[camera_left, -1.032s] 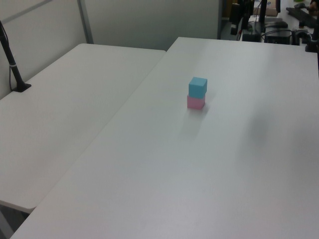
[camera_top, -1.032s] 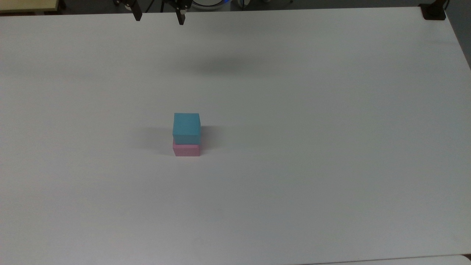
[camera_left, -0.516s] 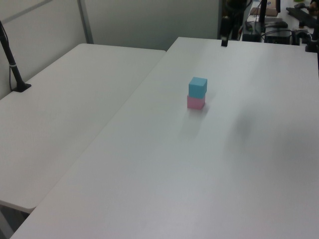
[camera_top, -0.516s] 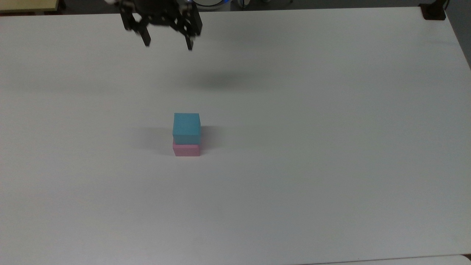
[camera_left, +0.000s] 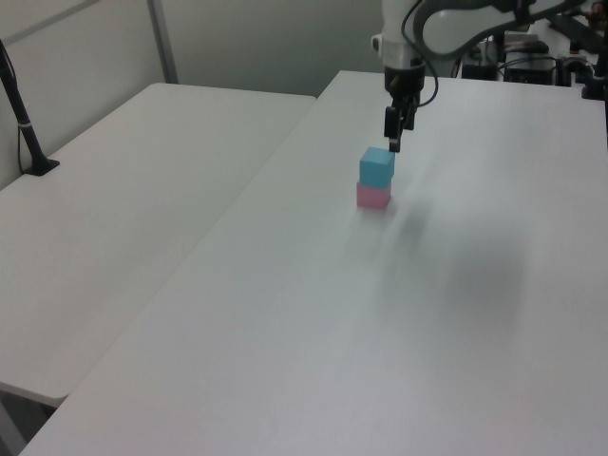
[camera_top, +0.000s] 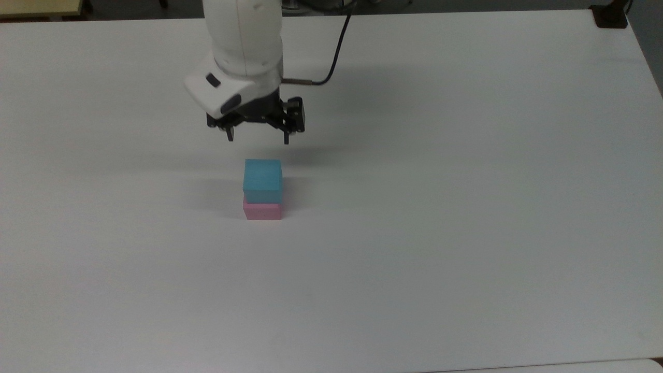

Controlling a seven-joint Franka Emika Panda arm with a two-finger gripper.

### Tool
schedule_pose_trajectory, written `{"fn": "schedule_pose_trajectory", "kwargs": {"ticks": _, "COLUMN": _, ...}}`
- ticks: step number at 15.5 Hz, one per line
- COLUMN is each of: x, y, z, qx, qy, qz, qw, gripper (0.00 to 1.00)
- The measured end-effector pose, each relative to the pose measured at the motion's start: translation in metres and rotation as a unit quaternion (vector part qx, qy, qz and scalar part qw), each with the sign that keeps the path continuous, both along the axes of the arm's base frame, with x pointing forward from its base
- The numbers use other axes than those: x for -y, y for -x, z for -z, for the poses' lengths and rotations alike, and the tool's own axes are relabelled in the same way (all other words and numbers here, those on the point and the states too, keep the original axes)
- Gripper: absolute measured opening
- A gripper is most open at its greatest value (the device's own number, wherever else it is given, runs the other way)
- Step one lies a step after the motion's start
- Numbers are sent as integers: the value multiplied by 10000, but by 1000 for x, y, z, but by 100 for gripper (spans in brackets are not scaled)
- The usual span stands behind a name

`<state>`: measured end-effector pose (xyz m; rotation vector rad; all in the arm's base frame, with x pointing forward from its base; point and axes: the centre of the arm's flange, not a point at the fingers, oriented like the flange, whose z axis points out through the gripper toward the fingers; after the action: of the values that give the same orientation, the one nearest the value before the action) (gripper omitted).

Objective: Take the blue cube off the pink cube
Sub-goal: 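Lower the open gripper onto the blue cube and close on it, then lift the blue cube off the pink cube and set it beside it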

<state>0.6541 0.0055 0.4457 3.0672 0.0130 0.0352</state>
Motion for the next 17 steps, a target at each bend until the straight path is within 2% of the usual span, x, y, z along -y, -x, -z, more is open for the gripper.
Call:
{"fn": "schedule_pose_trajectory", "kwargs": {"ticks": 3, "x": -2, "y": -15, "z": 22, "qx": 64, "qy": 47, "qz": -65, "qw": 9999, "gripper": 100}}
{"fn": "schedule_pose_trajectory", "kwargs": {"ticks": 8, "x": -10, "y": -21, "z": 36, "qx": 4, "qy": 125, "qz": -183, "qw": 9998, "gripper": 100}}
{"fn": "schedule_pose_trajectory", "kwargs": {"ticks": 9, "x": -10, "y": -22, "z": 38, "qx": 0, "qy": 123, "qz": -177, "qw": 9998, "gripper": 95}}
{"fn": "schedule_pose_trajectory", "kwargs": {"ticks": 11, "x": -10, "y": -22, "z": 39, "qx": -3, "qy": 122, "qz": -153, "qw": 9998, "gripper": 76}}
{"fn": "schedule_pose_trajectory", "kwargs": {"ticks": 13, "x": -9, "y": -22, "z": 39, "qx": -2, "qy": 122, "qz": -147, "qw": 9998, "gripper": 72}}
{"fn": "schedule_pose_trajectory", "kwargs": {"ticks": 14, "x": -9, "y": -22, "z": 38, "qx": 7, "qy": 122, "qz": -146, "qw": 9998, "gripper": 62}}
{"fn": "schedule_pose_trajectory", "kwargs": {"ticks": 15, "x": -9, "y": -23, "z": 36, "qx": 22, "qy": 122, "qz": -145, "qw": 9998, "gripper": 57}}
{"fn": "schedule_pose_trajectory", "kwargs": {"ticks": 17, "x": -7, "y": -24, "z": 35, "qx": 55, "qy": 121, "qz": -135, "qw": 9998, "gripper": 54}}
